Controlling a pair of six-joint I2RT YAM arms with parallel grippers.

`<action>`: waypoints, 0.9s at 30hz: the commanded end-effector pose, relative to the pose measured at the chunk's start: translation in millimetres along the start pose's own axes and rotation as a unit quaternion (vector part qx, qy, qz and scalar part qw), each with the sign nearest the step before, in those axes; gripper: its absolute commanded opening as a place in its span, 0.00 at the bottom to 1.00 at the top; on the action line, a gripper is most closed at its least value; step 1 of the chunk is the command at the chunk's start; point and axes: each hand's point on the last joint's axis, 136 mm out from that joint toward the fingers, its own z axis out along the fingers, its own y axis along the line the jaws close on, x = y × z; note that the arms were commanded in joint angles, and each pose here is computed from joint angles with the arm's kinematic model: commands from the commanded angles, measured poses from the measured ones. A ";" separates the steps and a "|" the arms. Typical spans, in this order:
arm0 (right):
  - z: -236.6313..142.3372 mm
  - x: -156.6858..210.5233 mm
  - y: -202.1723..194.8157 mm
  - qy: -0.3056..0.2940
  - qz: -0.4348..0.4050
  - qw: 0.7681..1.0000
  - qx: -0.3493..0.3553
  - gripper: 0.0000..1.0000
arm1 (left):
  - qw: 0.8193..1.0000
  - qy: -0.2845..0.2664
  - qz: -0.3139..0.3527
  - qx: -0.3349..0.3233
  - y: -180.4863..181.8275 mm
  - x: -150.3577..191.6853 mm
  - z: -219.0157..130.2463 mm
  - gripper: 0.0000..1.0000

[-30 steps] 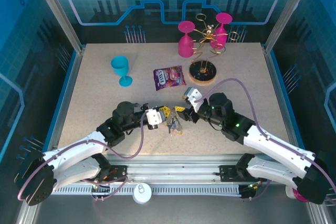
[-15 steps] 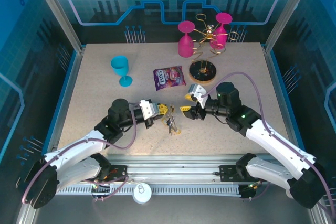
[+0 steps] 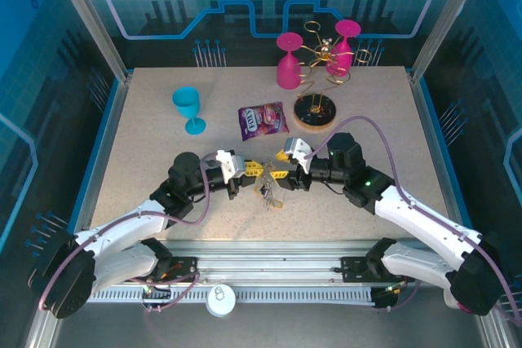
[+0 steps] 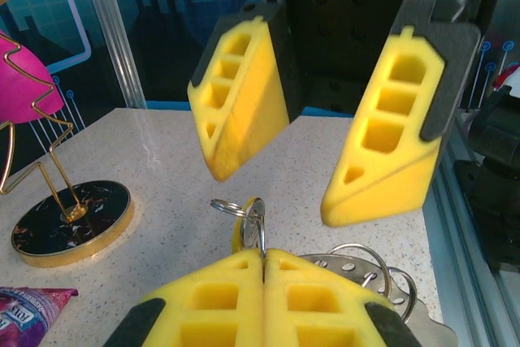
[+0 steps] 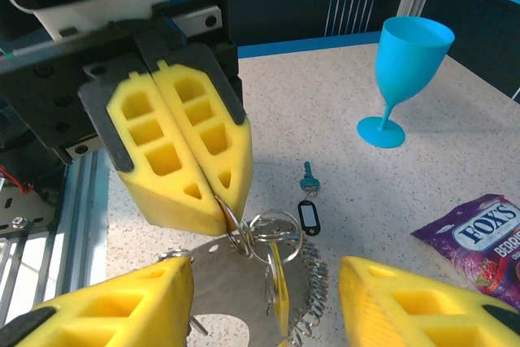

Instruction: Put the keys on the keyring

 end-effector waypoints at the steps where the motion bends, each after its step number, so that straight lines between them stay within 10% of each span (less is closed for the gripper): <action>1: 5.6 5.5 -2.0 0.004 -0.008 1.000 0.010 0.49 | 0.999 -0.030 0.001 0.012 -1.9 -14.0 -1.3 0.00; 27: 4.8 17.3 13.6 0.058 -0.027 0.998 -0.017 0.00 | 0.999 -0.050 0.007 0.006 0.9 -26.6 -6.0 0.00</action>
